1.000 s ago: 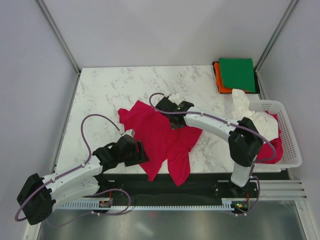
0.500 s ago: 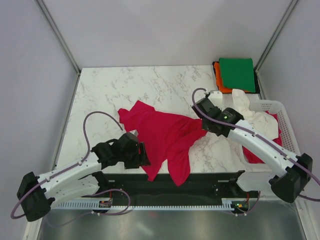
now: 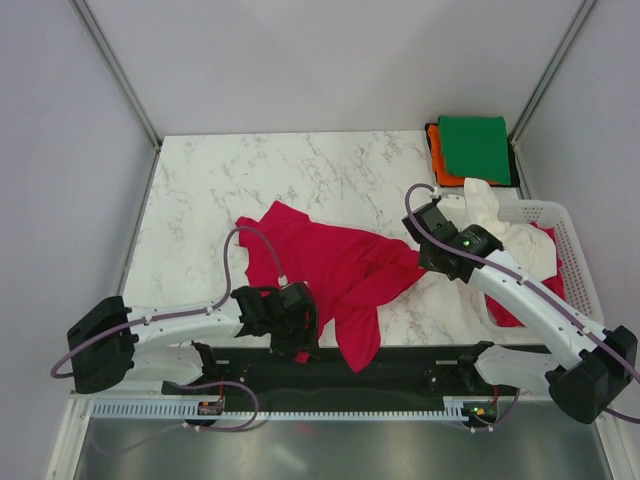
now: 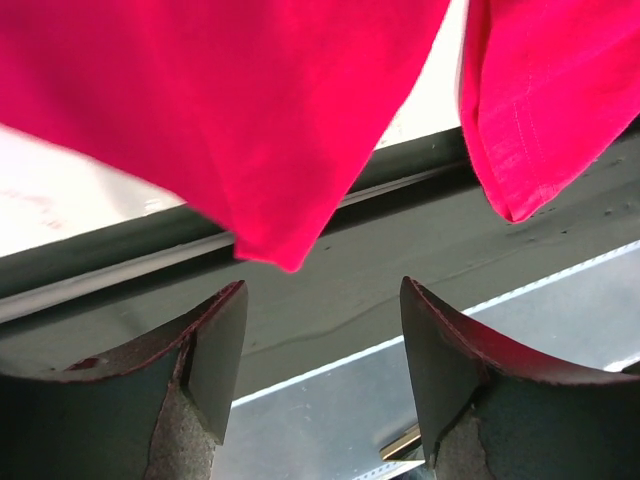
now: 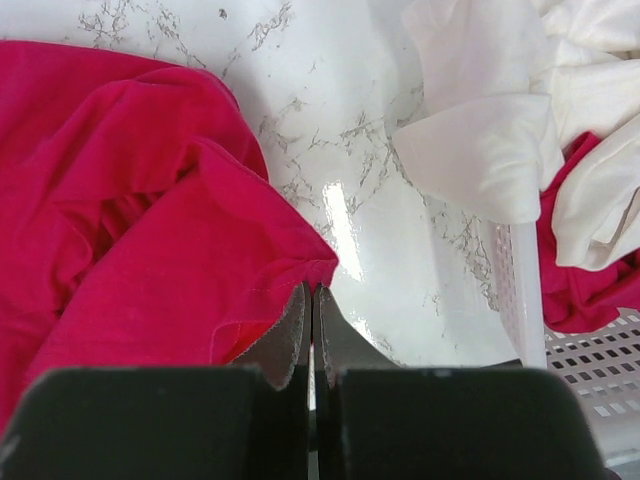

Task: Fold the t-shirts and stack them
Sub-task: Flatten the tshirt out

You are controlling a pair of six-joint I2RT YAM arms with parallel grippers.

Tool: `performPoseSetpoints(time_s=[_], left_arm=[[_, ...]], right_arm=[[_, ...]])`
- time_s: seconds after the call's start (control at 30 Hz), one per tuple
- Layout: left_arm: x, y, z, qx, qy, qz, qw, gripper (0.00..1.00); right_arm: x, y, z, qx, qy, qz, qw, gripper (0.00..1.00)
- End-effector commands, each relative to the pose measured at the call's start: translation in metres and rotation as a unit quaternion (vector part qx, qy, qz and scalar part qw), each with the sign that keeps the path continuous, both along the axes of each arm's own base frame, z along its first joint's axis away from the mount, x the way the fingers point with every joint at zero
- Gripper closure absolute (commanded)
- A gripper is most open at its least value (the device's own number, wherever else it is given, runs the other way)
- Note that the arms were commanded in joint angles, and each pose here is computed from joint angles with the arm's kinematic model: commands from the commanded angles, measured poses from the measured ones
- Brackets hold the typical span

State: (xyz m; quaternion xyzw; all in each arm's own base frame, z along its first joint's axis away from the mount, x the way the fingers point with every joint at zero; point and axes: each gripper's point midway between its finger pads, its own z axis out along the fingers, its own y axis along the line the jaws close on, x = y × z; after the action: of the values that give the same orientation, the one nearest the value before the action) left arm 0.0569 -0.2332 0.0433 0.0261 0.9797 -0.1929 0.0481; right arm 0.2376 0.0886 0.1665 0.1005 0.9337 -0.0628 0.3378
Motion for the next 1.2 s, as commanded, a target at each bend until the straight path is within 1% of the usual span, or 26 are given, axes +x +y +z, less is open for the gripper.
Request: performPoseSetpoints(time_s=[0.0, 0.17, 0.2, 0.27, 0.3, 0.37, 0.47, 0.5, 0.57, 0.6, 0.63, 0.67, 0.7, 0.73, 0.8, 1.03, 1.17], left_arm=[[0.005, -0.029, 0.006, -0.037, 0.004, 0.009, 0.999, 0.3], [0.014, -0.036, 0.002, -0.017, -0.007, 0.003, 1.0, 0.3], [0.013, -0.034, -0.004, -0.003, -0.002, 0.002, 1.0, 0.31], [0.016, -0.036, -0.005, 0.004, -0.004, 0.003, 1.0, 0.33], [0.018, -0.035, -0.008, 0.015, -0.007, 0.005, 1.0, 0.37], [0.021, -0.036, -0.01, 0.023, -0.01, 0.008, 1.0, 0.39], [0.025, -0.035, -0.014, 0.042, -0.011, 0.011, 0.999, 0.53], [0.026, -0.035, -0.015, 0.046, -0.013, 0.011, 0.999, 0.61], [0.026, -0.035, -0.016, 0.051, -0.012, 0.01, 0.999, 0.65], [0.024, -0.035, -0.015, 0.052, -0.012, 0.006, 0.999, 0.64], [0.026, -0.039, -0.009, 0.052, -0.019, -0.003, 0.998, 0.61], [0.019, -0.027, -0.007, 0.085, -0.008, -0.007, 0.996, 0.55], [0.021, -0.023, -0.005, 0.103, -0.022, -0.008, 0.994, 0.47], [0.026, -0.021, -0.001, 0.113, -0.035, -0.008, 0.993, 0.43], [0.025, -0.013, -0.001, 0.124, -0.037, -0.012, 0.992, 0.37], [0.009, -0.011, -0.02, 0.126, -0.013, -0.016, 0.992, 0.38], [0.006, -0.009, -0.037, 0.139, 0.002, -0.017, 0.99, 0.42]], right_arm=[[-0.001, -0.002, 0.004, 0.012, -0.009, -0.003, 1.0, 1.0], [0.001, -0.004, 0.005, 0.018, -0.008, -0.005, 1.0, 1.0], [0.001, -0.003, 0.006, 0.019, -0.009, -0.003, 1.0, 1.0], [0.001, -0.005, 0.007, 0.019, -0.01, -0.004, 1.0, 1.0], [0.001, -0.005, 0.007, 0.02, -0.009, -0.003, 1.0, 1.0], [0.001, -0.008, 0.008, 0.02, -0.01, -0.006, 1.0, 1.0], [0.0, -0.01, 0.008, 0.019, -0.01, -0.007, 1.0, 1.0], [0.0, -0.011, 0.008, 0.02, -0.01, -0.006, 1.0, 1.0], [-0.001, -0.011, 0.008, 0.022, -0.008, -0.006, 1.0, 1.0], [-0.002, -0.012, 0.009, 0.023, -0.008, -0.006, 1.0, 1.0], [-0.002, -0.012, 0.009, 0.024, -0.008, -0.006, 1.0, 1.0], [-0.003, -0.01, 0.01, 0.028, -0.006, -0.004, 1.0, 1.0], [-0.004, -0.01, 0.01, 0.03, -0.006, -0.003, 1.0, 1.0], [-0.005, -0.01, 0.01, 0.032, -0.006, -0.003, 0.999, 1.0], [-0.005, -0.008, 0.008, 0.036, -0.004, 0.002, 0.999, 1.0], [-0.002, -0.005, 0.003, 0.036, 0.0, 0.006, 0.999, 1.0], [-0.001, -0.005, 0.005, 0.035, -0.002, 0.009, 0.999, 1.0]])
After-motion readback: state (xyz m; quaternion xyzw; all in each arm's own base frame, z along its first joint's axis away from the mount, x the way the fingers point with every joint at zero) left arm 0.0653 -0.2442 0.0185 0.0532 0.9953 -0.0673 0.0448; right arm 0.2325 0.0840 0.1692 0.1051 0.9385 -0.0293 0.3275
